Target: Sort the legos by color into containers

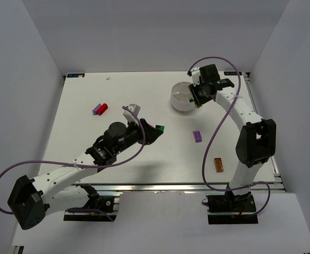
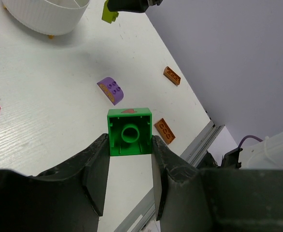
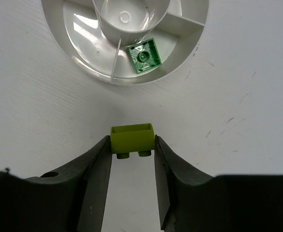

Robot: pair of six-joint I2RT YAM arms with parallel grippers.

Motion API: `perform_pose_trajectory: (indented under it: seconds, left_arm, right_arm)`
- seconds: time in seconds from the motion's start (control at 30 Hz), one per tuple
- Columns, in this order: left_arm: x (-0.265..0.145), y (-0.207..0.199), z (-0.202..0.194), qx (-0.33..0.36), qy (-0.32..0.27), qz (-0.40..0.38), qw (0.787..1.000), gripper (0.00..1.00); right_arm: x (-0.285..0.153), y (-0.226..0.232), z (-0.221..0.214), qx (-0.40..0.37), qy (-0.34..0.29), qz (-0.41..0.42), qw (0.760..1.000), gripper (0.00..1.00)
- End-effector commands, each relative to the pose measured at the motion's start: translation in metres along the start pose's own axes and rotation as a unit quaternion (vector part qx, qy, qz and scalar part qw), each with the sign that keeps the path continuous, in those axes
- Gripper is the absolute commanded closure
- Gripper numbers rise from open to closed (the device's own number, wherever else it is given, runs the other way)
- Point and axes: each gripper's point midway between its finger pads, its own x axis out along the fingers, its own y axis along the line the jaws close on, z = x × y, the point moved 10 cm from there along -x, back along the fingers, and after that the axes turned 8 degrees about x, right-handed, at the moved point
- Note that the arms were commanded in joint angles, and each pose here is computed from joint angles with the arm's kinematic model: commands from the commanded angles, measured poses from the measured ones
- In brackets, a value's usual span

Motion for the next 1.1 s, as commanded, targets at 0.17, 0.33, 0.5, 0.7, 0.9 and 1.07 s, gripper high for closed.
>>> perform_pose_trajectory:
  seconds: [0.17,0.33,0.5,0.7,0.9,1.07]
  left_arm:
    - [-0.0059,-0.0078,0.0159,-0.008,-0.037,-0.014,0.999,1.00]
    - [-0.0072,-0.0072,0.0134,-0.009,-0.034,-0.014,0.999,1.00]
    - [-0.0074,-0.0066,0.0131,-0.010,-0.034,-0.014,0.999,1.00]
    - [-0.0074,-0.0064,0.0130,-0.010,-0.035,-0.013,0.999,1.00]
    - [-0.0071,-0.0065,0.0123,-0.010,-0.034,-0.013,0.999,1.00]
    - [-0.0073,-0.0066,0.0129,-0.010,-0.036,-0.013,0.999,1.00]
  right_arm:
    - [0.0001,-0.0034,0.0159,0.003,-0.013,0.006,1.000,1.00]
    - [-0.0003,-0.0030,0.0139,0.002,-0.013,0.007,1.000,1.00]
    - [0.0000,-0.0025,0.0126,0.004,-0.012,0.008,1.000,1.00]
    - [-0.0005,-0.0022,0.0128,0.004,-0.013,0.010,1.000,1.00]
    - [-0.0011,-0.0017,0.0131,0.005,-0.014,0.013,1.000,1.00]
    - [-0.0078,-0.0015,0.0200,0.007,-0.039,0.030,0.999,1.00]
